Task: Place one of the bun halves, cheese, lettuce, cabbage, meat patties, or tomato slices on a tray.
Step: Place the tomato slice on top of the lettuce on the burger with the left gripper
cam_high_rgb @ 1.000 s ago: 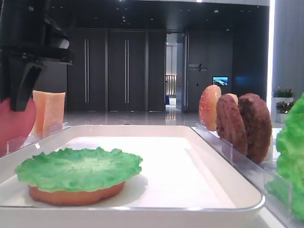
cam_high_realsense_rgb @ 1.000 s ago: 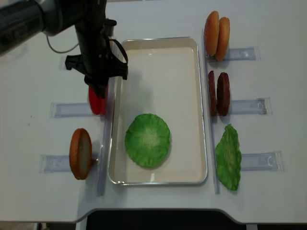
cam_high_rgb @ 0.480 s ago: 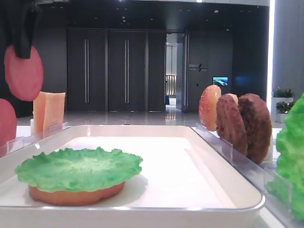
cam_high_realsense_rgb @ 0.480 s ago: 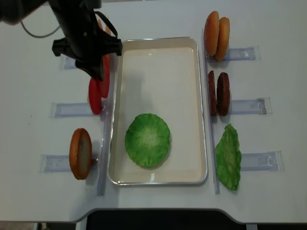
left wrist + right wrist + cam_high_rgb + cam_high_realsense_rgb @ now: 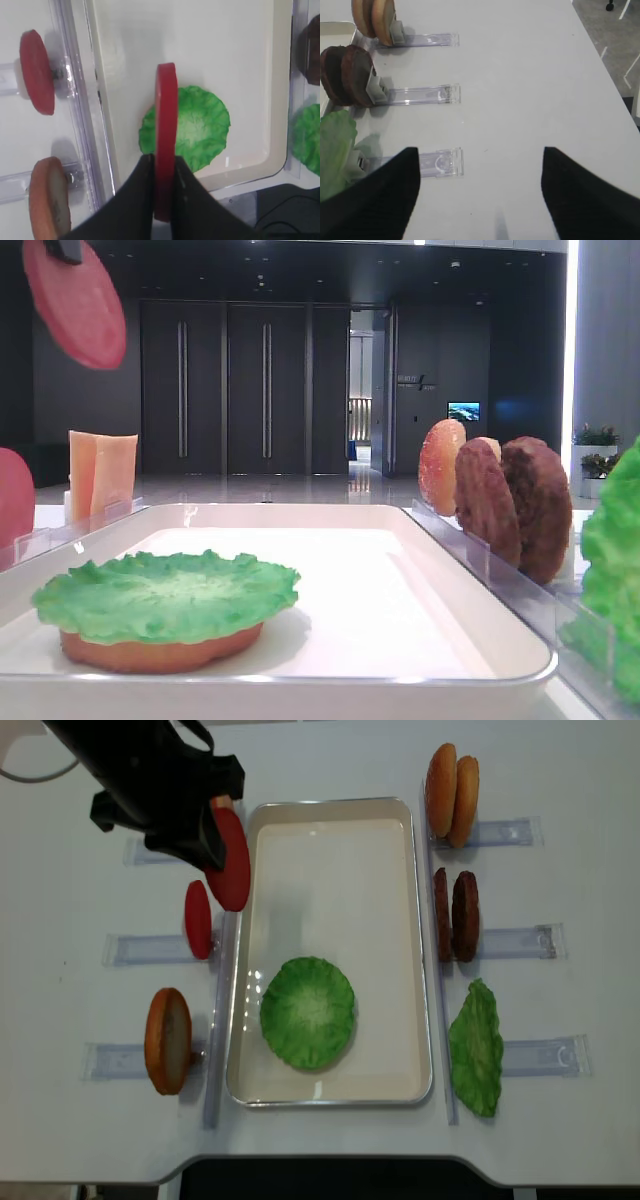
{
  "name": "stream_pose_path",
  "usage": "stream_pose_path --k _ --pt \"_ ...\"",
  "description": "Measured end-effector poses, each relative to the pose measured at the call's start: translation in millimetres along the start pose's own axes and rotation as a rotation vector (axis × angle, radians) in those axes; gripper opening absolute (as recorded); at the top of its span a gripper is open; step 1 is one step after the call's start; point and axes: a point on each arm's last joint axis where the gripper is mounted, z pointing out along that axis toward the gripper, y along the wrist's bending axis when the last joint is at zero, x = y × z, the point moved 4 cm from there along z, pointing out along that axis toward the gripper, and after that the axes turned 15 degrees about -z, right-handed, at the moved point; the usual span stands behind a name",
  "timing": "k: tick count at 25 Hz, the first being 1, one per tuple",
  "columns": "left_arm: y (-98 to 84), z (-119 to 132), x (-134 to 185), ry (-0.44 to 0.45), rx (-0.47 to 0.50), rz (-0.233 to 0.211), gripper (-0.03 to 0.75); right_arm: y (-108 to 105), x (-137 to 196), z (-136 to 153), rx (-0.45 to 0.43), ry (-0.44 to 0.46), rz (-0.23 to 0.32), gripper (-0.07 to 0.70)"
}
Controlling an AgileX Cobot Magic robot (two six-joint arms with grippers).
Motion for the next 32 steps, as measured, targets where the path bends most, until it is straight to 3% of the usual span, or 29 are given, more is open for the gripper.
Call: stream_pose_path --k 9,16,19,24,32 --pt "19.4 14.8 32.4 0.097 -0.015 0.091 0.048 0.0 0.0 0.0 0.000 0.000 0.000 0.486" --pt "-2.4 24.2 54.2 0.187 0.230 0.163 0.048 0.0 0.0 0.0 0.000 0.000 0.000 0.486" --pt "-4.0 32.4 61.8 0.214 0.284 0.183 0.048 0.0 0.0 0.0 0.000 0.000 0.000 0.486" --pt "2.2 51.6 72.6 0.234 0.315 0.181 0.048 0.0 0.0 0.0 0.000 0.000 0.000 0.486" --pt "3.9 91.7 71.5 0.248 0.355 0.139 0.048 0.0 0.0 0.0 0.000 0.000 0.000 0.486"
